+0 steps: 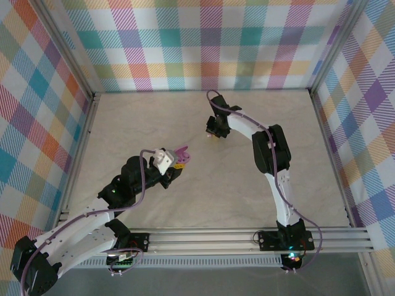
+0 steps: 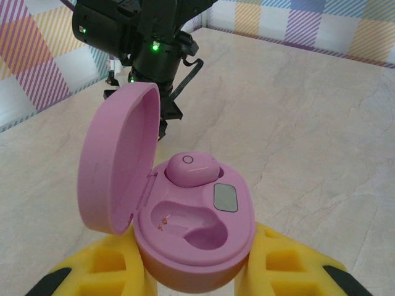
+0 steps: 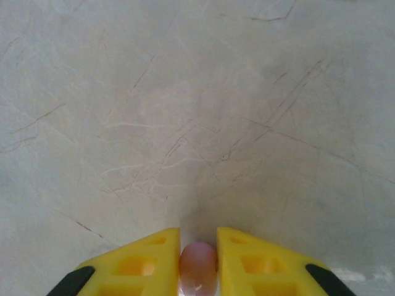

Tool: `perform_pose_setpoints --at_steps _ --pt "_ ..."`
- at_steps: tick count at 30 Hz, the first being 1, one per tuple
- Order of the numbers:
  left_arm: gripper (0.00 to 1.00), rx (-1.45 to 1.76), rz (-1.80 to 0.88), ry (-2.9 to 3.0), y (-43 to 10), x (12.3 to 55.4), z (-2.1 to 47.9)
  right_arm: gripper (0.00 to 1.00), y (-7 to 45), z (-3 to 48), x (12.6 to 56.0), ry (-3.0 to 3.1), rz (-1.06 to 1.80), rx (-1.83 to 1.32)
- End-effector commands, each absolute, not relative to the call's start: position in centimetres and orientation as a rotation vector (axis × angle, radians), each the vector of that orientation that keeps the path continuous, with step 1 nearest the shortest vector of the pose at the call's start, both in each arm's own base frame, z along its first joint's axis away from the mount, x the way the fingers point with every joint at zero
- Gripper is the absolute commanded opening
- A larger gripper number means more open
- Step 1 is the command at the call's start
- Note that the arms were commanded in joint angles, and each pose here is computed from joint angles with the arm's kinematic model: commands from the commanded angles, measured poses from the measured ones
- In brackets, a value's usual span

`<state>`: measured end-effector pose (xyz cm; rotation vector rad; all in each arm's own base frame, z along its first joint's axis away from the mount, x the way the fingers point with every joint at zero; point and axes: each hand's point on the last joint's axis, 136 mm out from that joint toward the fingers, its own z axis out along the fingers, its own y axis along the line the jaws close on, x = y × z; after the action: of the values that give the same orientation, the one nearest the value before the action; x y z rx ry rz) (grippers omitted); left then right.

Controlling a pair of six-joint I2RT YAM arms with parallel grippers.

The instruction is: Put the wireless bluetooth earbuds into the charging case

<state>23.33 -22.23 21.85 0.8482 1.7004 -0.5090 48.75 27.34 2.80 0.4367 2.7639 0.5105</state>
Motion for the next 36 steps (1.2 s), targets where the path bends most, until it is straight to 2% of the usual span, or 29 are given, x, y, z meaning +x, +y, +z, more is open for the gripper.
perform_pose_setpoints --at_steps 1,7,16,27,36 --pt "0.0 0.87 -0.513 1.686 -22.3 22.9 21.8 0.19 27.8 1.8 47.9 2.818 0.478 0.363" --pt "0.0 0.872 -0.515 1.691 -22.5 23.1 21.6 0.08 28.2 4.7 48.1 2.787 0.477 0.214" --pt "0.0 0.863 -0.547 1.706 -23.2 23.6 21.1 0.06 26.8 11.0 47.2 2.717 0.417 0.026" --pt "0.0 0.856 -0.653 1.661 -26.3 25.3 20.9 0.03 22.6 21.2 39.0 2.582 0.425 -0.09" --pt "0.0 0.868 -0.718 1.59 -30.3 27.7 23.4 0.03 24.4 27.9 30.0 2.483 0.537 -0.257"
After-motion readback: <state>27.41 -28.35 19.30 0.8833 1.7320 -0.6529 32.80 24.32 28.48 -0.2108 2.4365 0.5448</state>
